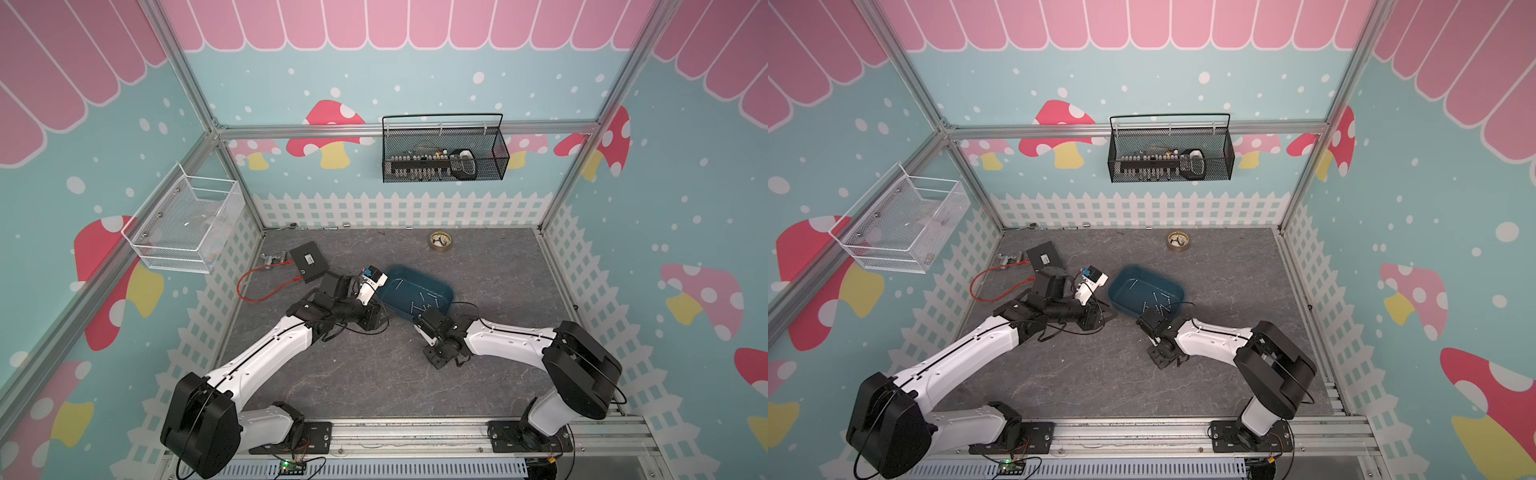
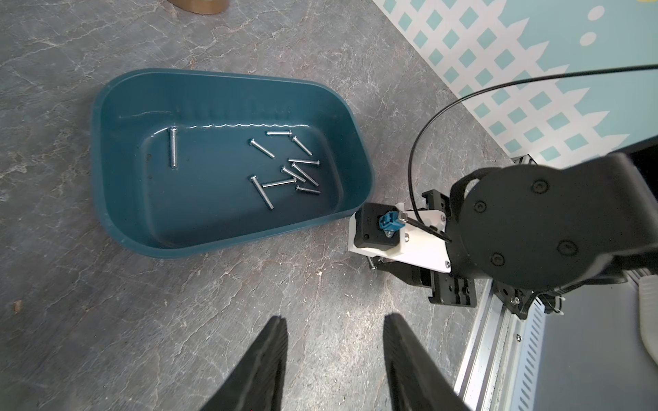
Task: Put the screws on the desktop into the storage box
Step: Pick up the screw from the center of the board.
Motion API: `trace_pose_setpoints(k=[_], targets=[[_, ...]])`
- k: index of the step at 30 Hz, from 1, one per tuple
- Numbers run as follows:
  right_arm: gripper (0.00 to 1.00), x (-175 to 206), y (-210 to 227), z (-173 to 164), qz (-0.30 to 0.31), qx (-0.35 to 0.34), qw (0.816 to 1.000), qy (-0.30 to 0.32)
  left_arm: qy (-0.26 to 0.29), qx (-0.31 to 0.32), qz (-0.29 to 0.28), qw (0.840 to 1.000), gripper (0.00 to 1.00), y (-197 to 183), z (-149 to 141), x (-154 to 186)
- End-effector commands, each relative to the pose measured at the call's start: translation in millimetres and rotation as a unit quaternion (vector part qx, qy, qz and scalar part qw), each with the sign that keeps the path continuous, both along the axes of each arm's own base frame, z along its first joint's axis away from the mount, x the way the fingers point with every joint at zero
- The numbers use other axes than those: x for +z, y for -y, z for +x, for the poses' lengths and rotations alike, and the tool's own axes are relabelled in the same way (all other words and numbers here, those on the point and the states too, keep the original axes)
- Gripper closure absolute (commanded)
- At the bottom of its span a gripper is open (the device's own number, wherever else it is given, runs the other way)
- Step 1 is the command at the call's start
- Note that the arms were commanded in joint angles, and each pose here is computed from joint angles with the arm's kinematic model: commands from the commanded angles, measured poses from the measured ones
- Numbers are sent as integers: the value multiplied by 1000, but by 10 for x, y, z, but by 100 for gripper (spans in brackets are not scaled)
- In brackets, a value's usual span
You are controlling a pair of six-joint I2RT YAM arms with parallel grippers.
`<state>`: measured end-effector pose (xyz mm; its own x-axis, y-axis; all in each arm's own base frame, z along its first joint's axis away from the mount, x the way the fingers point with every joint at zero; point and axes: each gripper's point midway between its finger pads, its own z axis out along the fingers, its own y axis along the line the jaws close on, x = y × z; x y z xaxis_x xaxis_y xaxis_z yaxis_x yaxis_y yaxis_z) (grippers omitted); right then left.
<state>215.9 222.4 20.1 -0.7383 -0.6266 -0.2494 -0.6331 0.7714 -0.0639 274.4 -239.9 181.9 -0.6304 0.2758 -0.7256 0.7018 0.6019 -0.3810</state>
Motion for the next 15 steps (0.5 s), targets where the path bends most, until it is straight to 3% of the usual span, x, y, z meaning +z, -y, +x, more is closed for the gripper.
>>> trace_pose_setpoints(k=[1, 15], targets=[[70, -37, 0, -68, 3, 0, 1000, -12, 9, 3, 1, 1000, 53, -24, 19, 4], [79, -33, 18, -138, 16, -15, 1000, -22, 7, 1, 0, 1000, 53, -20, 15, -2]])
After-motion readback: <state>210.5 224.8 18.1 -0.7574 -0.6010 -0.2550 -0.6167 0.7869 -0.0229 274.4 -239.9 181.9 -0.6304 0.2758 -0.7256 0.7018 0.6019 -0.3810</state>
